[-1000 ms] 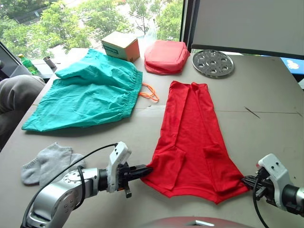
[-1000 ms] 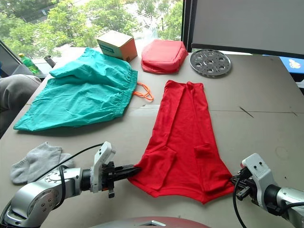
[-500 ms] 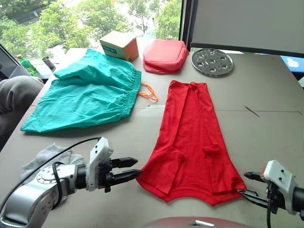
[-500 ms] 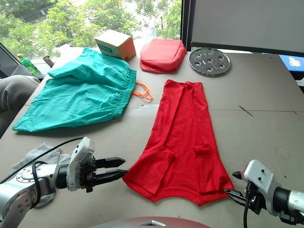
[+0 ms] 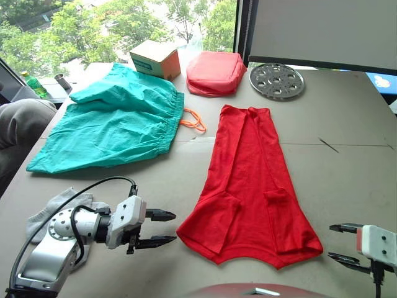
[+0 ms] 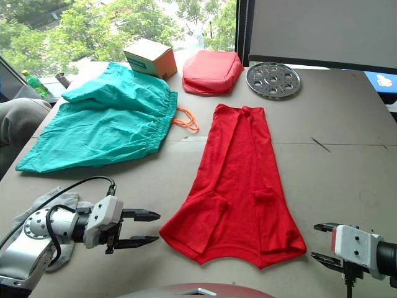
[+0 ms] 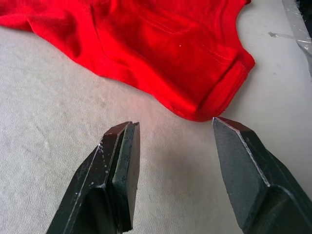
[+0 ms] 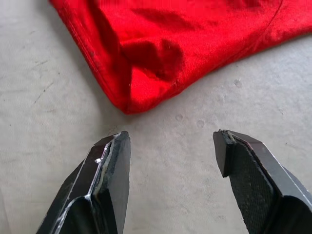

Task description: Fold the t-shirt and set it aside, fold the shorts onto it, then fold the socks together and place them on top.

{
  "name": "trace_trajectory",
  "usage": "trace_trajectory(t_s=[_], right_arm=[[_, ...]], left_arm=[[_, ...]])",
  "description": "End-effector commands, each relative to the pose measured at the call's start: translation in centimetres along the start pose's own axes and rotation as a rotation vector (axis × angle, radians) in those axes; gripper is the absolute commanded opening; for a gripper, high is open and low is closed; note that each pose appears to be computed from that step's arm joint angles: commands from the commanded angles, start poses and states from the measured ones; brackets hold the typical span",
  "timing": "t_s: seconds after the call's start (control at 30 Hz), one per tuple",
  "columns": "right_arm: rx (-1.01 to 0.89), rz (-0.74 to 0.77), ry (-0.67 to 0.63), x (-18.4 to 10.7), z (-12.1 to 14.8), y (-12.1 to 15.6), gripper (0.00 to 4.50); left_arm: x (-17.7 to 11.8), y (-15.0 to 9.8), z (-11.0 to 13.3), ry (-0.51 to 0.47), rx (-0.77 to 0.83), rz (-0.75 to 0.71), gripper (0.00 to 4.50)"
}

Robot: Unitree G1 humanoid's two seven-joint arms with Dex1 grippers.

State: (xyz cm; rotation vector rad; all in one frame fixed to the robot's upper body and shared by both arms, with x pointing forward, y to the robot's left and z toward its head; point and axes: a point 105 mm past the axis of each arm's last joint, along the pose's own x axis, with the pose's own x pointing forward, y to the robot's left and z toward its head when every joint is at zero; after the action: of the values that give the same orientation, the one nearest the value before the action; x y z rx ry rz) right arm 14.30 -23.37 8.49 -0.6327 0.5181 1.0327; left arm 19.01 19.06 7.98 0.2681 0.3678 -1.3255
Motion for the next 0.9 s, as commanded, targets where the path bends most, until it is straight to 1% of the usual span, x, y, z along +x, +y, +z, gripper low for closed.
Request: trace_trajectory(t_s=[0.03, 0.1, 0.2, 0.33, 0.43, 0.53, 0.63, 0.7, 0.77, 0.9], right_arm=[[0.214, -0.004, -0.076, 0.9, 1.2, 0.1, 2.90], [0.298, -0.006, -0.070, 1.4, 1.1, 0.0, 2.90], [0.311, -0.012, -0.062, 1.8, 1.2, 0.0, 2.90], [0.175, -0.006, -0.052, 1.1, 1.3, 0.2, 2.90], [0.056, 0.010, -0.003, 0.1, 0.5, 0.6, 2.90], [-0.054, 0.001, 0.060, -1.0, -0.8, 0.0, 2.90], [-0.164, -0.007, 0.105, -1.8, -1.5, -0.8, 2.90], [-0.236, 0.000, 0.122, -1.8, -1.9, -0.9, 2.90], [-0.305, 0.003, 0.112, -1.3, -1.9, -0.9, 2.90], [-0.407, -0.018, 0.070, -0.1, -1.4, -0.9, 2.90]], left_arm=[[0.7, -0.6, 1.6, -0.084, -0.259, -0.032, 2.58], [1.1, -0.9, 1.6, -0.069, -0.335, -0.039, 2.58], [1.5, -0.9, 1.7, -0.058, -0.284, -0.022, 2.58], [1.1, -1.0, 1.6, -0.047, -0.189, -0.022, 2.58], [0.3, -0.8, 0.8, -0.001, -0.055, -0.028, 2.58], [-0.2, -0.3, 0.3, 0.015, 0.038, -0.033, 2.58], [-0.3, 0.3, -0.2, 0.038, 0.142, -0.042, 2.58], [-0.2, 0.5, -0.7, 0.056, 0.206, -0.057, 2.58], [0.2, 0.4, -1.1, 0.069, 0.276, -0.082, 2.58], [0.9, 0.5, -1.4, 0.065, 0.404, -0.104, 2.58]])
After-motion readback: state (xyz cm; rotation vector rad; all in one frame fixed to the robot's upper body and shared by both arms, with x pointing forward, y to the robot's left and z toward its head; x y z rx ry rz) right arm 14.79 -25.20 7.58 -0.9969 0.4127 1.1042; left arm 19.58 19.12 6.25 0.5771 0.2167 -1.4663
